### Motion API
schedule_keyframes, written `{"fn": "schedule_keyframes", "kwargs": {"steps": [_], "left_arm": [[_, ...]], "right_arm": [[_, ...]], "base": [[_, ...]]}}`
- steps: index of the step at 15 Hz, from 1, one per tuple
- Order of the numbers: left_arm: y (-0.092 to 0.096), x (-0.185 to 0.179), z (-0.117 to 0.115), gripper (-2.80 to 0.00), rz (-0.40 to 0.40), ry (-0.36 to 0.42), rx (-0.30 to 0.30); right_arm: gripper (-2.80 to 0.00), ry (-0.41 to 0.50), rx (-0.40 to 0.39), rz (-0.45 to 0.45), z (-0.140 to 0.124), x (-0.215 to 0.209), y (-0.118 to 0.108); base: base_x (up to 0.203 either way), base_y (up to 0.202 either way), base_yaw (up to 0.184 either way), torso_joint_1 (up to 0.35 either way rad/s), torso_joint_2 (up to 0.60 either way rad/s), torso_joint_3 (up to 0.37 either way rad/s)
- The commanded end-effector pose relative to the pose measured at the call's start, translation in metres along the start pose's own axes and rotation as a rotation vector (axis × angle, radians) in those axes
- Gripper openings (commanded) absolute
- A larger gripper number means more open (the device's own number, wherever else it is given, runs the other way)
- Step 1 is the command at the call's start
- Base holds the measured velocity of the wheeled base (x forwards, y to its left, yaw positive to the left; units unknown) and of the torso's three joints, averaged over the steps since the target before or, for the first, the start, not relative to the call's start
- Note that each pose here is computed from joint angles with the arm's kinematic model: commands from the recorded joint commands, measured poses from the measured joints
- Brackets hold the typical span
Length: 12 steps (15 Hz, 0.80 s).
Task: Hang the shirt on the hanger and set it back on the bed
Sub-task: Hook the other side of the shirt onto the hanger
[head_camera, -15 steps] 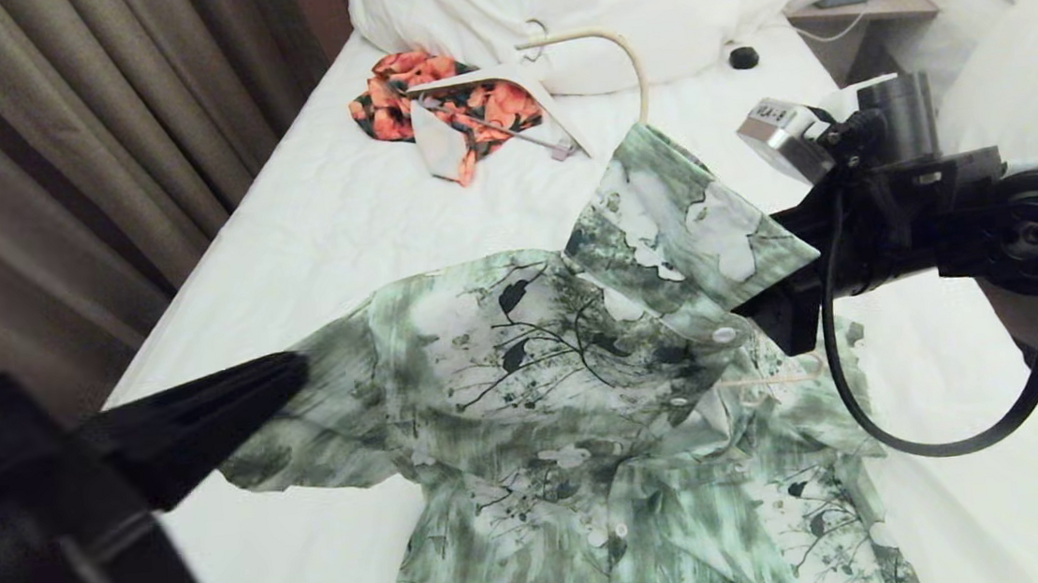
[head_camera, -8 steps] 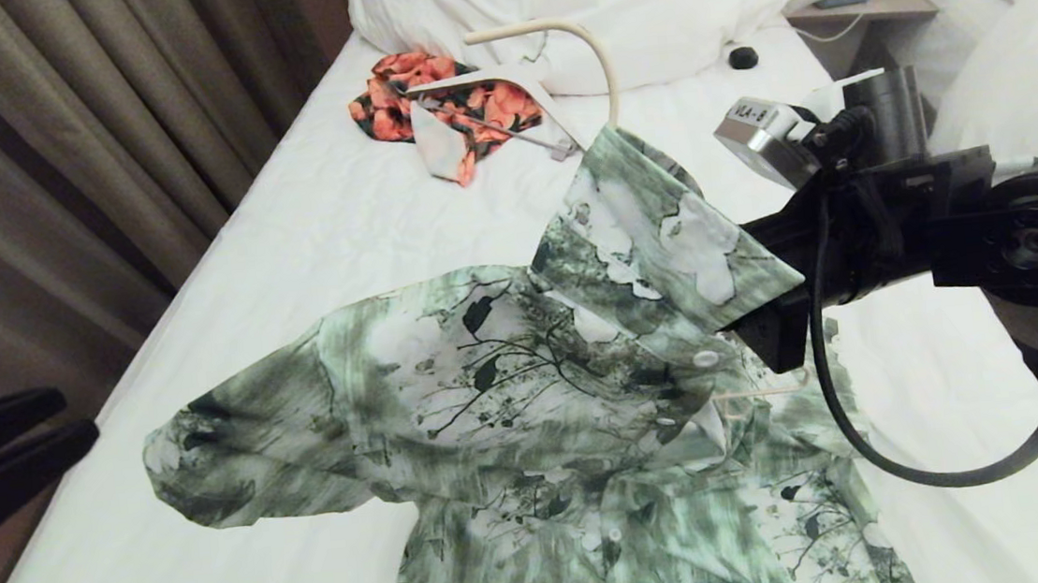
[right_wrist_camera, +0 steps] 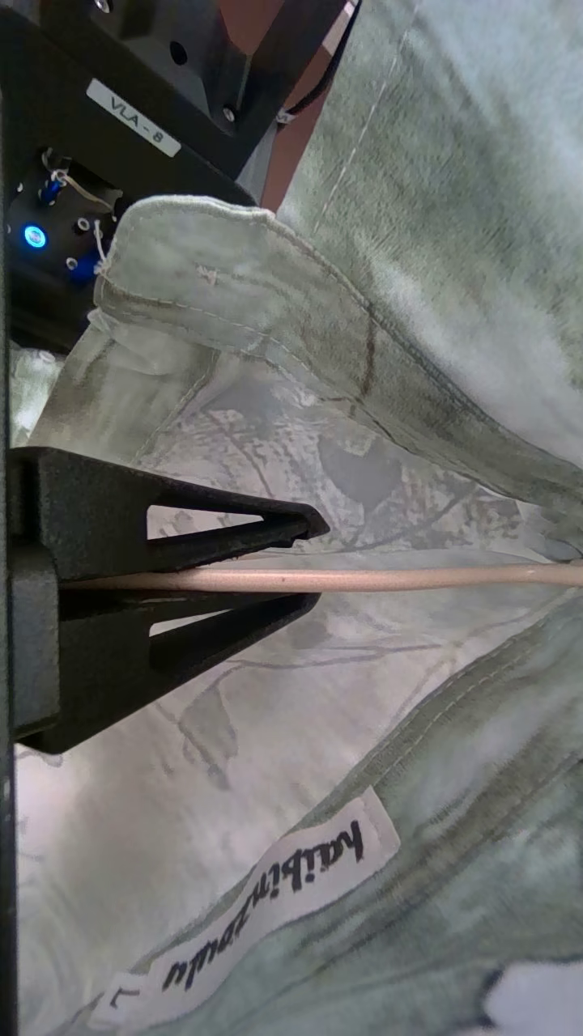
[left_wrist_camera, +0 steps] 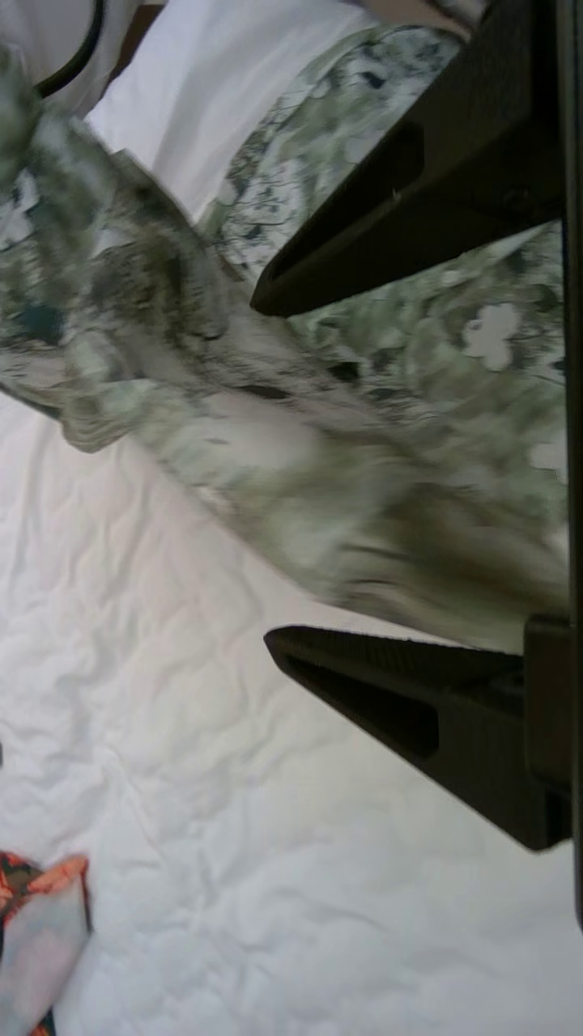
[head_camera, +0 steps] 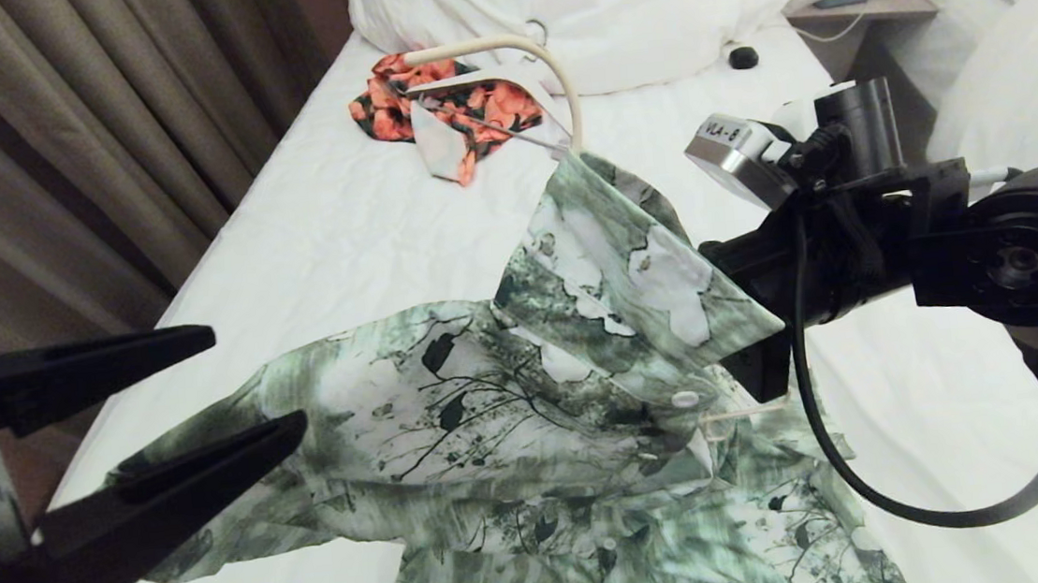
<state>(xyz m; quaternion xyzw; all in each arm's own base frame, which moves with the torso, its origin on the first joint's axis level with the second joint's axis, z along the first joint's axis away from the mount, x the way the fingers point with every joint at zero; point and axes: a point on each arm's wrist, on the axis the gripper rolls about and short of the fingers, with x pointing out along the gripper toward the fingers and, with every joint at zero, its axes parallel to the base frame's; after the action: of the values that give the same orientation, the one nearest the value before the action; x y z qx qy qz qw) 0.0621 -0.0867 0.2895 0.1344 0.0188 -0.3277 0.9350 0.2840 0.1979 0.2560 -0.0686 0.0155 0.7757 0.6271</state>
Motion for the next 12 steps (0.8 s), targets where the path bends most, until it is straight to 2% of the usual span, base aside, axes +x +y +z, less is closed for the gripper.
{"fn": "schedule_keyframes", "kwargs": {"steps": [1, 7, 12], "left_arm": [[-0.007, 0.036, -0.001, 0.00, 0.007, 0.064, 0.016], [-0.018, 0.083, -0.007, 0.00, -0.005, 0.092, 0.048], [-0.029, 0.106, -0.012, 0.00, -0.030, 0.133, 0.069]], "right_arm": [[-2.80, -0.003, -0.004, 0.007, 0.001, 0.000, 0.002], [-2.80, -0.002, -0.006, 0.013, -0.001, 0.000, 0.004], [-2.80, 0.001, -0.014, 0.011, -0.003, -0.001, 0.005]], "base": [[0.000, 0.000, 0.000, 0.000, 0.00, 0.000], [0.000, 0.000, 0.000, 0.000, 0.00, 0.000], [0.000, 0.000, 0.000, 0.000, 0.00, 0.000]]}}
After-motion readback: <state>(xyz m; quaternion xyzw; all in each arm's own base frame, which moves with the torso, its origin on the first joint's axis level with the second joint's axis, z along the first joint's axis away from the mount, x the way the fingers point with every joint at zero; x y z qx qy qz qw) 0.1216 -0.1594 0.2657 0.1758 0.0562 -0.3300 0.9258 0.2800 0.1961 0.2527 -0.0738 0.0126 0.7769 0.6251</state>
